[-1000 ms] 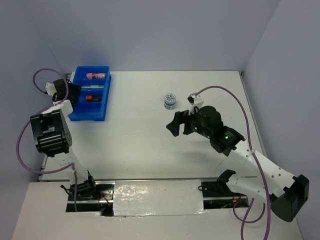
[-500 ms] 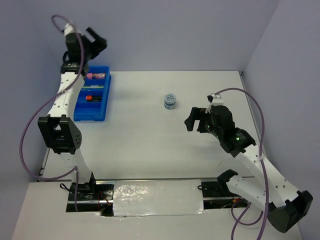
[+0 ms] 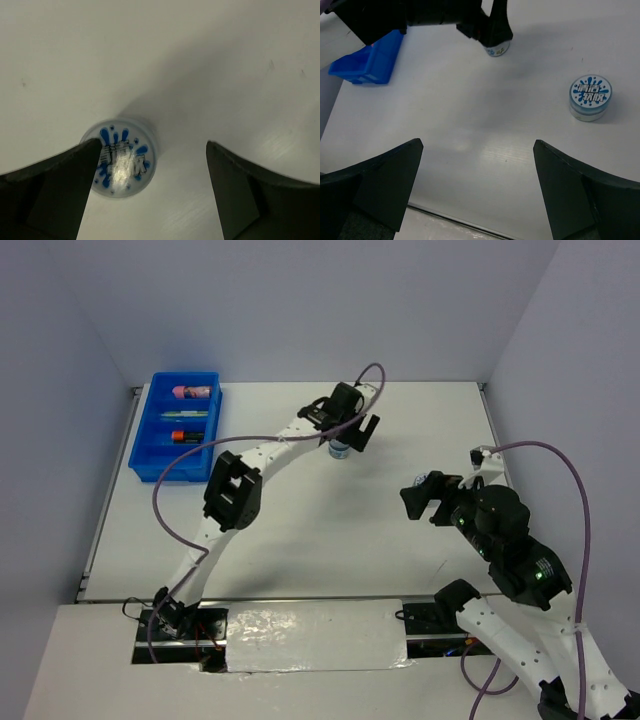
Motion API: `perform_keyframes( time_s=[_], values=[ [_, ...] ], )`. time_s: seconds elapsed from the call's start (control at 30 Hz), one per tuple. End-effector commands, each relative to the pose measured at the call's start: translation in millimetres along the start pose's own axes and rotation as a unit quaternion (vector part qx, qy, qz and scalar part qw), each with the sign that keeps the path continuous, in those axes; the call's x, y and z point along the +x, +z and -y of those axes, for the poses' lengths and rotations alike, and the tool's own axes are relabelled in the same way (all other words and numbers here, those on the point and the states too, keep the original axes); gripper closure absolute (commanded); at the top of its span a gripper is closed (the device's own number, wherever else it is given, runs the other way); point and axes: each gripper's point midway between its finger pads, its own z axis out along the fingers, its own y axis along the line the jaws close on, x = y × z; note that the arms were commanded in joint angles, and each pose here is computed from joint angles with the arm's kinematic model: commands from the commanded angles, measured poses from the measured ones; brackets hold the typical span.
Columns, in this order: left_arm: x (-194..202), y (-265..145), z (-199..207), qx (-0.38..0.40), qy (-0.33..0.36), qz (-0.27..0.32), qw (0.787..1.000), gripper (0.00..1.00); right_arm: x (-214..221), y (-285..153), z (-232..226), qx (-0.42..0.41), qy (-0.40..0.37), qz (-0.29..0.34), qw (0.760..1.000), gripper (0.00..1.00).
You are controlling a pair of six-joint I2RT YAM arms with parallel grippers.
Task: Sort the stationery into containers
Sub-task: Pick up the stationery from the center of the board.
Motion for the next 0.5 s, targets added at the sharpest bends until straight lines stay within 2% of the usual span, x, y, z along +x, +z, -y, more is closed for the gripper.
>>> perform_keyframes(
  time_s=[0.0, 0.27, 0.47],
  values=[
    [-8, -8, -10, -0.037, 0.050, -0.002, 0.998, 0.01, 19, -2, 1, -0.006, -0.011, -0.040, 0.999, 0.00],
    [28, 1, -24, -0.085, 0.074, -0.042, 0.993, 0.01, 25, 1, -13, -0.053, -0.016, -0.044, 0.997, 0.00],
    [7, -12, -26, -0.104, 0.084, -0.006, 0.991, 0.01, 30, 5, -15, -0.060, -0.019, -0.050, 0.997, 0.00]
  ],
)
